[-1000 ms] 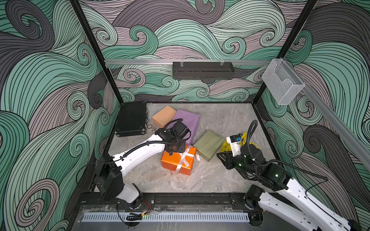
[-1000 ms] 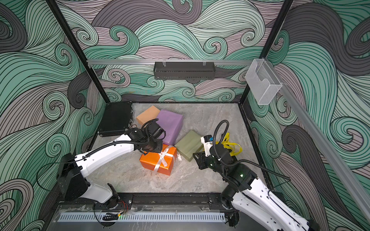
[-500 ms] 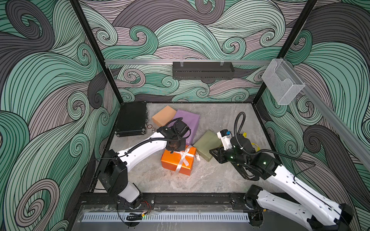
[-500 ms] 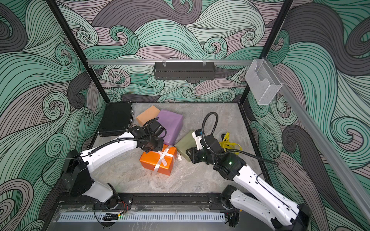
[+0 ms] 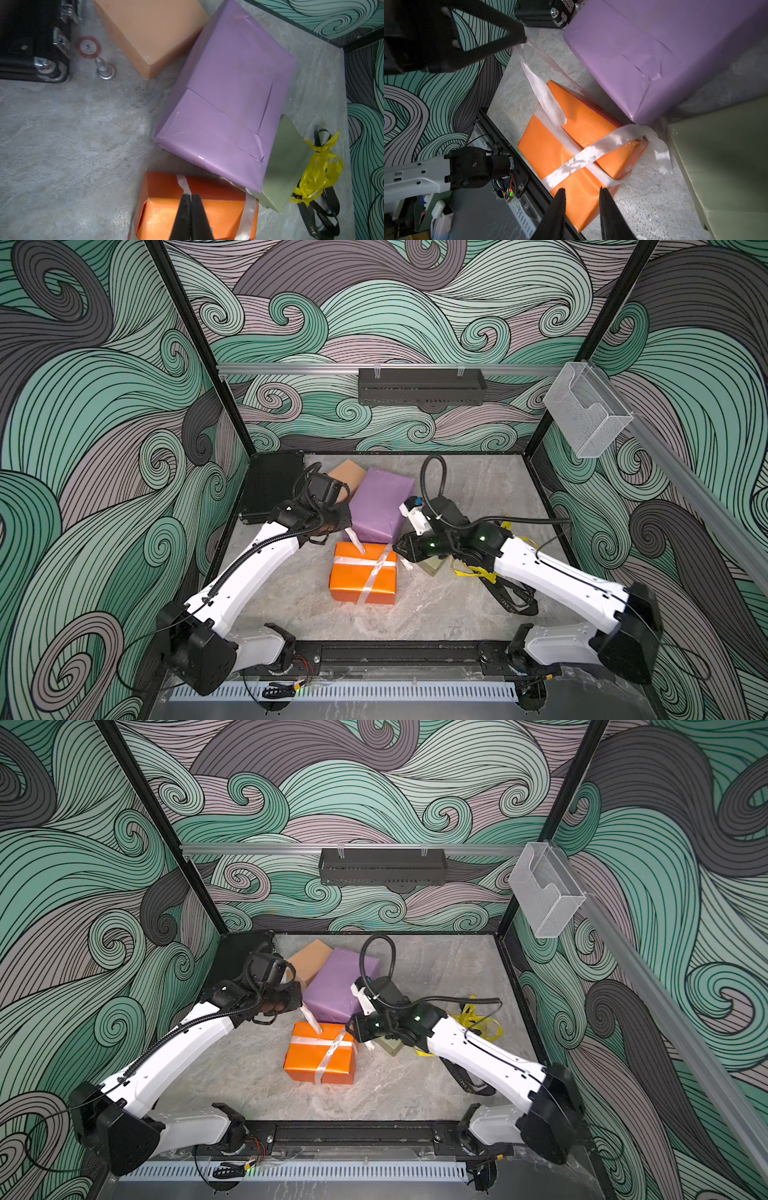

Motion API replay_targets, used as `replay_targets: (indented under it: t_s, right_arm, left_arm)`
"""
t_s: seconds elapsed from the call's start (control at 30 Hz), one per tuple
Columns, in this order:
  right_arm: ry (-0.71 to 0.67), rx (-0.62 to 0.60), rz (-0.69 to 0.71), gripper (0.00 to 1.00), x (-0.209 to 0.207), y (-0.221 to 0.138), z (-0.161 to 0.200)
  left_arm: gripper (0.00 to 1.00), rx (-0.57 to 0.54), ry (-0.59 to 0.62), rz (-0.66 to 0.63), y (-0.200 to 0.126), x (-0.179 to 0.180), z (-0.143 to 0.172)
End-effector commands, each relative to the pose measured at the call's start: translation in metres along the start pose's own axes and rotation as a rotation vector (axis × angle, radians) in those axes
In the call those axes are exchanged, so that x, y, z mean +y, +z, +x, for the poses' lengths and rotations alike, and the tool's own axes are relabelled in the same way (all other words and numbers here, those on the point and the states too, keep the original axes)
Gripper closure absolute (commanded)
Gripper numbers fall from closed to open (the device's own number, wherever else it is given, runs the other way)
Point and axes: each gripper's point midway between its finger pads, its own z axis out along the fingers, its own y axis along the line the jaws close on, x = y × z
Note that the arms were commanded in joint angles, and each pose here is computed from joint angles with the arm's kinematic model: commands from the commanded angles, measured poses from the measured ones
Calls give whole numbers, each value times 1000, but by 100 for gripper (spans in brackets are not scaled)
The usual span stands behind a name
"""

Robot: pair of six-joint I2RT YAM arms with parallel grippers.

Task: Untie the ribbon bows on the gift boxes
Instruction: Untie the ribbon from the gift box, then pull the ribbon from the gift box.

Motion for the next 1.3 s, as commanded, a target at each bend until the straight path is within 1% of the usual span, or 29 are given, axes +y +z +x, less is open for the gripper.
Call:
replay_targets:
  t_s: [0.0, 0.13, 0.17, 0.2, 0.23, 0.27, 0.3, 0.33, 0.37, 0.43, 0.53, 0.67, 0.77, 0.83, 0.97, 1.1, 1.27]
  right_arm:
    - [-73, 69, -2, 68, 17, 23, -3]
    - [-160, 143, 1, 65, 38, 53, 0]
    - [-177, 156, 3, 64, 39, 60, 2]
    - [-196, 173, 8, 63, 40, 67, 4]
    - [-211, 191, 19, 63, 40, 74, 6]
    - [-225, 217, 31, 62, 39, 80, 10]
    - [-249, 240, 37, 61, 41, 83, 12]
    - [-277, 269, 40, 59, 43, 86, 16]
    - [-307, 292, 46, 58, 44, 88, 21]
    - [-387, 309, 63, 53, 46, 88, 26]
    - [-483, 307, 75, 45, 46, 87, 26]
    - [-571, 309, 100, 38, 40, 88, 21]
    - [-616, 336, 127, 37, 34, 94, 23]
    - [-632, 354, 141, 37, 29, 98, 24]
    - [-637, 372, 138, 38, 25, 105, 22]
    - [-648, 416, 122, 40, 25, 109, 26]
    - [-647, 437, 152, 41, 17, 116, 27]
  left_arm:
    - [100, -35, -50, -41, -4, 17, -10]
    - [99, -76, -184, -125, -3, 60, -18]
    - [89, -84, -217, -140, -2, 69, -21]
    - [75, -84, -254, -147, 1, 78, -23]
    - [68, -79, -285, -151, 3, 86, -24]
    - [62, -73, -304, -154, 5, 91, -25]
    - [51, -65, -320, -165, 6, 98, -25]
    - [36, -61, -328, -180, 5, 104, -25]
    - [28, -60, -334, -191, 2, 109, -25]
    - [14, -68, -329, -216, -7, 118, -23]
    - [3, -79, -282, -219, -19, 122, -13]
    - [1, -57, -194, -136, -25, 114, 9]
    - [2, -67, -146, -135, -28, 120, 24]
    - [1, -81, -149, -142, -24, 127, 33]
    - [1, -102, -149, -102, -28, 120, 32]
    - [1, -77, -150, -78, -24, 115, 35]
    - [2, -72, -152, -68, -22, 113, 35]
